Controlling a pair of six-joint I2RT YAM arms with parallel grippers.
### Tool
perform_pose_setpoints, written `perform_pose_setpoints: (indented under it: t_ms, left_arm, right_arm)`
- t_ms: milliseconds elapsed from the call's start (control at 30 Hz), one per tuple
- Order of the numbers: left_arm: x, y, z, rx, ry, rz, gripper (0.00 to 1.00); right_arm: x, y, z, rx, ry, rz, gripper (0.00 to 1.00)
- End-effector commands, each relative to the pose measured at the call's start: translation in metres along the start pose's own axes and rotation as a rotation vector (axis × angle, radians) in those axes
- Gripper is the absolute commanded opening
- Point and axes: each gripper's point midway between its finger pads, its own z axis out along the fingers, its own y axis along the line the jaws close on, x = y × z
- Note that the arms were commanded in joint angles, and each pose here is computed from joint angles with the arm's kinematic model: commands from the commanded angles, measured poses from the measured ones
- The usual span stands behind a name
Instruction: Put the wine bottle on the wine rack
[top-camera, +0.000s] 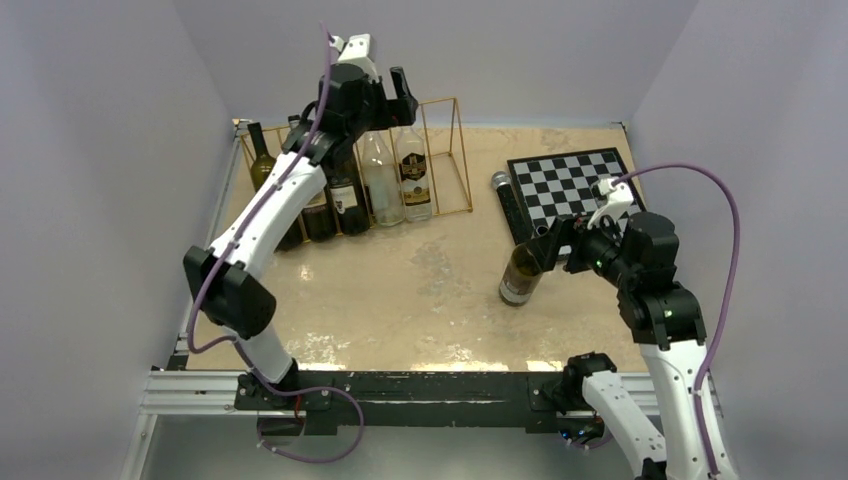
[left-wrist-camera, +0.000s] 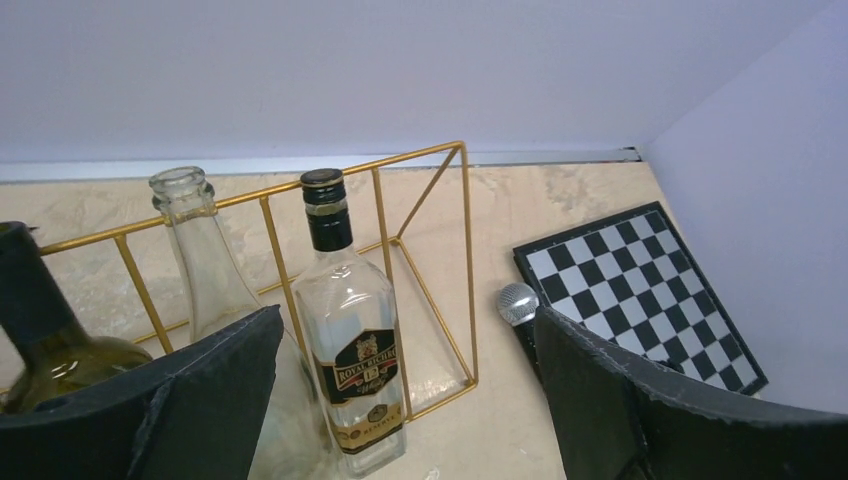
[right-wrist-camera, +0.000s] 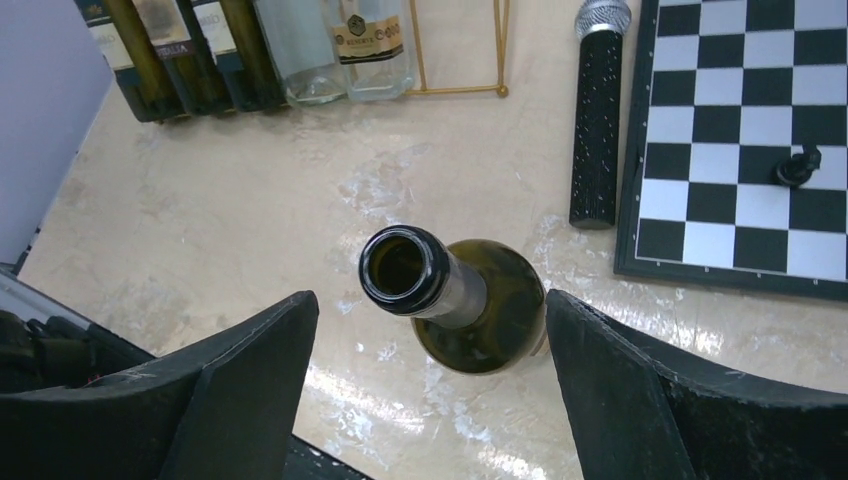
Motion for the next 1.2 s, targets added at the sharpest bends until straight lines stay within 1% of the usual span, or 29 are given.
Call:
perform_pose_setpoints:
  t_ms: [0,67,167,267,400,633,733,833,900,967,1100,1167]
  left_arm:
    - [-0.03,-0.014,-0.048,0.093,-0.075,0.045,0.99]
    - [-0.033,-0.012,-0.064,0.095,-0.09,0.058,0.99]
    - [-0.027,-0.007,-0.083,0.098,-0.074,0.069,0.99]
    - [-0.023,-0.002,-0.1,0.103,-0.064,0.073,0.99]
    - [-0.017,0.009,-0.117,0.084,-0.061,0.077,0.99]
    - [-0.003,0.026,-0.132,0.042,-0.032,0.072,0.99]
    - [0.0,0.03,-0.137,0.029,-0.02,0.079,0.99]
    - [0.0,0.033,-0.142,0.015,-0.024,0.086,0.99]
    - [0.0,0.036,-0.147,0.005,-0.029,0.09,0.99]
    - [-0.001,0.038,-0.153,-0.003,-0.033,0.094,0.99]
    - [-0.013,0.041,-0.177,-0.026,-0.069,0.101,0.99]
    - [-0.022,0.04,-0.194,-0.013,-0.111,0.116,0.99]
  right_arm:
    - [-0.032,0.009,0.0,-0.036,-0.186,-0.129,0.88]
    - [-0.03,0.008,0.003,-0.023,-0.19,-0.15,0.84]
    - [-0.026,0.002,0.013,0.03,-0.178,-0.177,0.74]
    - [-0.021,-0.005,0.022,0.078,-0.157,-0.172,0.67]
    - [-0.014,-0.013,0.026,0.108,-0.164,-0.171,0.63]
    - [0.009,-0.017,0.039,0.103,-0.097,-0.197,0.59]
    - [0.015,-0.017,0.043,0.099,-0.082,-0.199,0.52]
    - [0.018,-0.015,0.045,0.09,-0.074,-0.207,0.38]
    - [0.017,-0.014,0.045,0.087,-0.07,-0.211,0.23]
    - [0.013,-0.011,0.044,0.082,-0.075,-0.212,0.11]
    - [-0.01,0.001,0.033,0.064,-0.106,-0.178,0.0]
    - [-0.027,0.013,0.026,0.034,-0.133,-0.154,0.0]
